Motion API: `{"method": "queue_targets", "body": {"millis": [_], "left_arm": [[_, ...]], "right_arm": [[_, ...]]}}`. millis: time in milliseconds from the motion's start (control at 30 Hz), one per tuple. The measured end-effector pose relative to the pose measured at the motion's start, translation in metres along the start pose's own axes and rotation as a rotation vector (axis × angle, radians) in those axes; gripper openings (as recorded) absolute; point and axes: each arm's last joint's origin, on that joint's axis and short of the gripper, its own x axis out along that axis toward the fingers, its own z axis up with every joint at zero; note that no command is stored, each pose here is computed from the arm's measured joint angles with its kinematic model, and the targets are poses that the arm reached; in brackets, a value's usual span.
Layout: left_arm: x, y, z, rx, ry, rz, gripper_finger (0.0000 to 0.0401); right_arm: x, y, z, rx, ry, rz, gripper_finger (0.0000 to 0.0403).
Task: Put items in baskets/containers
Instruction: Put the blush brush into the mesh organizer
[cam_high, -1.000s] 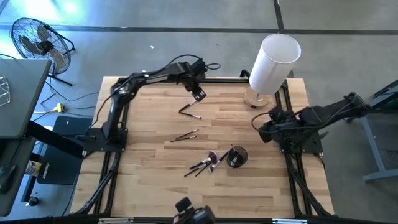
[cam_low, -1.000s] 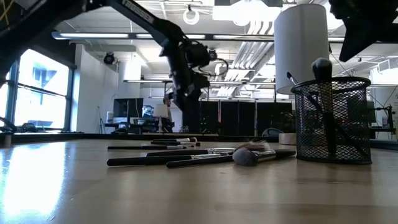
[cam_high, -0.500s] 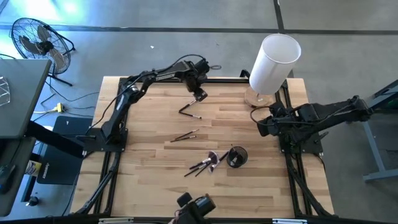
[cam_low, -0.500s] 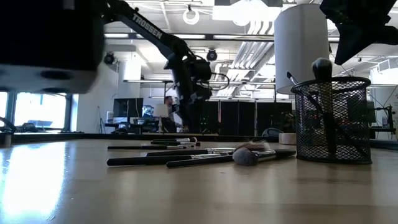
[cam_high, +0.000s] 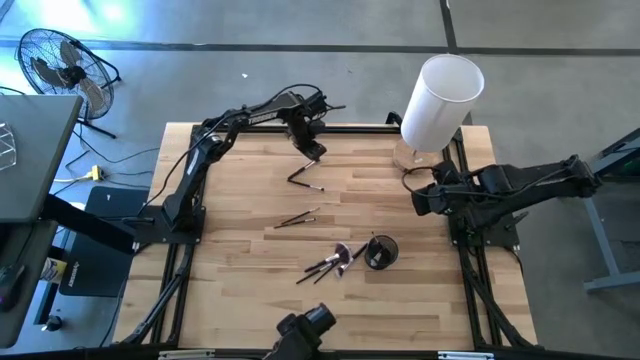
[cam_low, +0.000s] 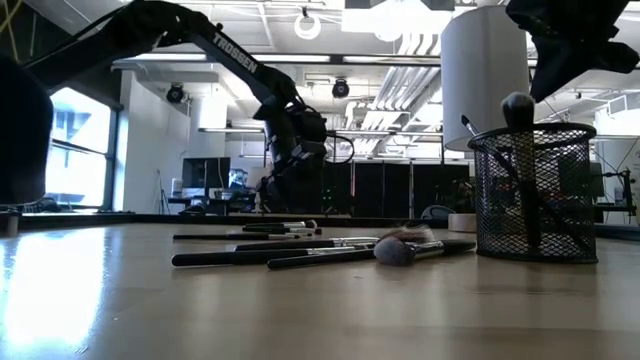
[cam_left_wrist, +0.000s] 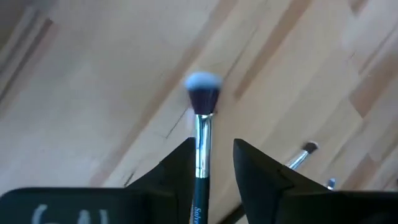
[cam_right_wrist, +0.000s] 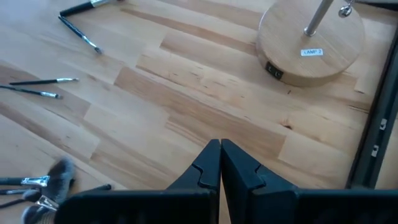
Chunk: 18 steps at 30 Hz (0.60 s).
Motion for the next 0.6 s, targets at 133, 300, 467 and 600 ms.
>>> {"method": "queue_targets", "body": {"millis": [133,300,467,600], "left_arm": [[0.000,-0.001,-0.002,0.014,0.018,-0.007,0.0089],[0.009,-0.003,-0.006,0.047,0.084,-0.001,0.0083],[0.009,-0.005,-0.016,0.073,0.182,0.054,0.0083],[0.009,-0.004,-0.024,0.115,0.281,0.168,0.0083]], "right_arm": [[0.000,0.002,0.001,0.009,-0.008,0.014,0.0001],[0.000,0.003,0.001,0.020,-0.013,0.031,0.0002],[0.000,0.004,0.002,0.023,-0.026,0.033,0.0002],[0.000,0.004,0.002,0.024,-0.029,0.033,0.0001]]}}
